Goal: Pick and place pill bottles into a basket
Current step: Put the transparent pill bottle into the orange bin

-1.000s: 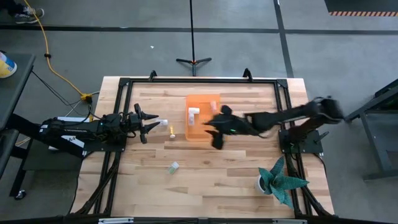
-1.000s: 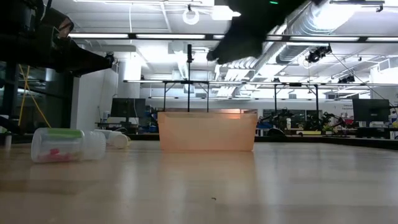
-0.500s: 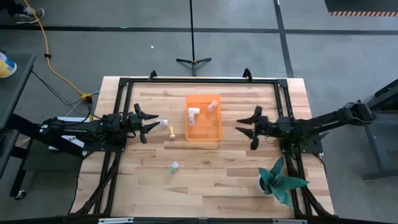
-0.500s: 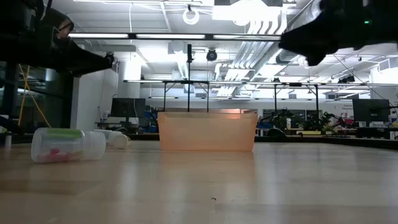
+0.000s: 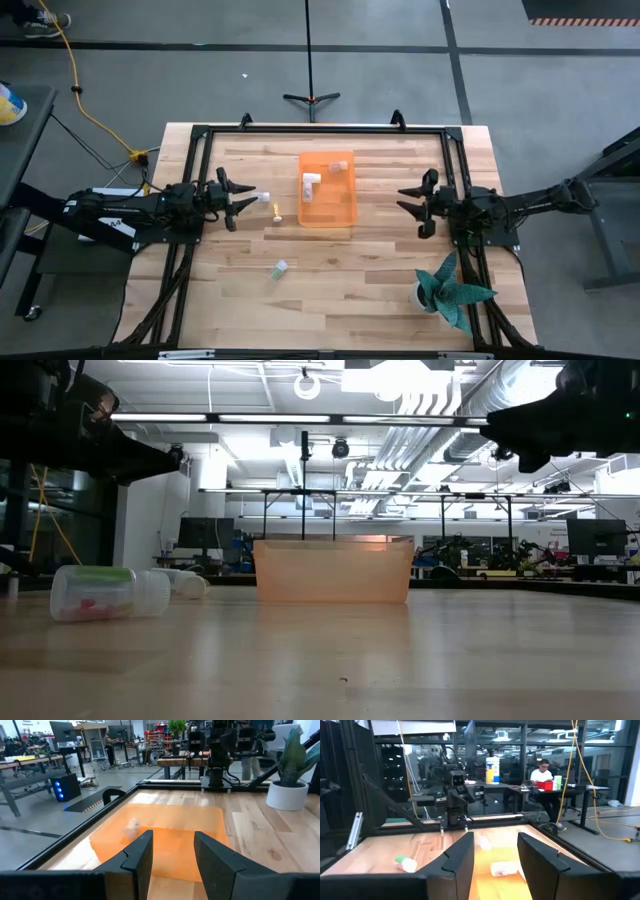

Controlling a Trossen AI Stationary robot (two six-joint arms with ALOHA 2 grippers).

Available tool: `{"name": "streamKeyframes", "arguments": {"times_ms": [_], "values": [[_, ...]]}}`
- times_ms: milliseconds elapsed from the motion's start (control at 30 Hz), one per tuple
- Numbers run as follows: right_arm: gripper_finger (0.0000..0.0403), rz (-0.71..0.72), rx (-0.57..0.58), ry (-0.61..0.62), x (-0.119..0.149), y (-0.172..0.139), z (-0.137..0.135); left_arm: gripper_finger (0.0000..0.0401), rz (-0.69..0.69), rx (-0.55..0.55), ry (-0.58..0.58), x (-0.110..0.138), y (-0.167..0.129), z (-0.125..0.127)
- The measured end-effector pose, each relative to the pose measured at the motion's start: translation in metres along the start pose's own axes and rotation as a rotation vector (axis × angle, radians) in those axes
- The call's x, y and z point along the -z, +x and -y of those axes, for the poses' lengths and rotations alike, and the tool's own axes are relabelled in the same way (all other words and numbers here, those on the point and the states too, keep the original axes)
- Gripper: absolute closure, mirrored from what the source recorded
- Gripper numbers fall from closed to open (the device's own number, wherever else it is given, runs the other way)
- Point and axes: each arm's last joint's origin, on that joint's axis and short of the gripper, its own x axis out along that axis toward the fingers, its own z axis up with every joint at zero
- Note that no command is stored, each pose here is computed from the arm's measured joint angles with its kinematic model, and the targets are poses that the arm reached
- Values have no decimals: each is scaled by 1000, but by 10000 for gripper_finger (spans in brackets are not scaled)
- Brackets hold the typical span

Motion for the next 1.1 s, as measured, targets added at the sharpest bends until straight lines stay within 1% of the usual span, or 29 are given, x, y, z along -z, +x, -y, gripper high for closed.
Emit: {"name": "streamKeyframes", "arguments": {"times_ms": [200,267,333,433,500,567,667,767,800,967,1100], "values": [[261,-24,30,-30,2,0,2,224,32,-13,10,-4,0,-1],[261,-29,39,-46,3,1,4,217,32,-16,9,-6,0,-1],[261,-41,53,-61,4,1,5,198,47,-11,-11,-14,0,-1],[261,-46,76,-66,5,1,8,152,56,-2,-46,-26,1,-1],[261,-62,91,-66,6,1,10,122,26,0,-62,-32,5,0],[261,-81,106,-70,8,2,12,101,-16,1,-64,-41,11,1],[261,-109,128,-61,11,2,14,89,-155,3,-23,-48,25,4],[261,-121,149,-45,12,2,17,95,-340,6,23,-52,42,9],[261,-125,156,-43,13,2,17,99,-409,2,21,-55,48,10],[261,-136,173,-45,14,2,19,123,-732,-96,33,-67,77,7],[261,-144,180,-47,14,1,20,135,-906,-178,25,-69,98,-5]]}}
